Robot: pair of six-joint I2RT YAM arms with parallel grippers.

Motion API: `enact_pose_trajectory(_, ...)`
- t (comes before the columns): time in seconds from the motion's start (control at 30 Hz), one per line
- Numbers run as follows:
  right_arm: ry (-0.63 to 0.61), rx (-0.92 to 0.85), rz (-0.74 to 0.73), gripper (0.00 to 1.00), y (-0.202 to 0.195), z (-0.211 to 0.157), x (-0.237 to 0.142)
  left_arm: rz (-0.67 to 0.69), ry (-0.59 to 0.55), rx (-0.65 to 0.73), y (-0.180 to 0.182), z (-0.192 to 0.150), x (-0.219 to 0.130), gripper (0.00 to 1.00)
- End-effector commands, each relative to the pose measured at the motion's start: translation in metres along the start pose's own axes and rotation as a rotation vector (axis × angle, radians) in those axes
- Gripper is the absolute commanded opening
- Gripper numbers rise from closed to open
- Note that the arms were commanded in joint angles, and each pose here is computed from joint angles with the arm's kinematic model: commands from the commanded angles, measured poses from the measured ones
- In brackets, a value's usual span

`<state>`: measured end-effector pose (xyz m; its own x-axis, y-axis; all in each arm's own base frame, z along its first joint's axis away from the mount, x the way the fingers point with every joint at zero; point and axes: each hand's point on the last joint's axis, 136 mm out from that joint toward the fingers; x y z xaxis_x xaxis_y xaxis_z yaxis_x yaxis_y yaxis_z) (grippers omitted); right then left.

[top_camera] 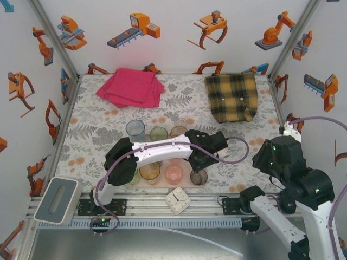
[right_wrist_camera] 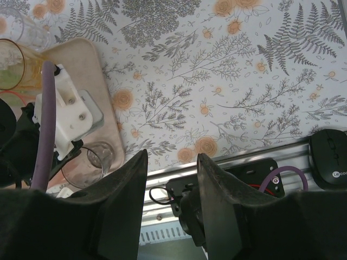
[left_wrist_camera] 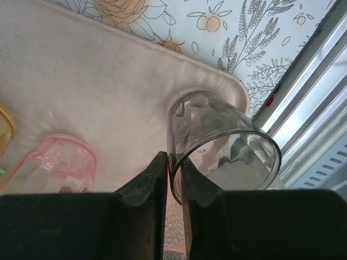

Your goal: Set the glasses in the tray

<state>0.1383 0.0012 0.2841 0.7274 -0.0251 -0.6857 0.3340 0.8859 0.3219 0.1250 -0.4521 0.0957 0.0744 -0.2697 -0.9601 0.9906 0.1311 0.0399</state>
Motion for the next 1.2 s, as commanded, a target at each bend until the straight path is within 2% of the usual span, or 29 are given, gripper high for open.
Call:
enact_pose_trajectory(0.0, -0.005, 0.009, -0.004, 0.42, 0.002, 0.003, 0.003, -0.016, -0.025, -0.009, -0.006, 0.002, -0.015, 0.23)
enact_pose_trajectory(0.9, -0.004, 0.006, 0.007, 0.42, 0.009, 0.007, 0.005, 0.053, -0.068, 0.020, 0.008, 0.011, -0.040, 0.36)
enact_pose_trajectory(1.17, -0.018, 0.010, 0.014, 0.42, 0.010, 0.011, 0.001, 0.072, -0.113, 0.025, 0.016, 0.020, -0.065, 0.38)
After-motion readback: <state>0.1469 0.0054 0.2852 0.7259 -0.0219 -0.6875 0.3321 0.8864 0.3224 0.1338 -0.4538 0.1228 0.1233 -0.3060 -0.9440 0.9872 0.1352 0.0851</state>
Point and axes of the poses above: each hand's point on the last joint's axis, 136 mm out from that joint toward the fingers, its own x axis out along the fingers, its own y axis along the line the jaws close on, z = x × y, and after that the axes turned 10 degrees about x, right-handed
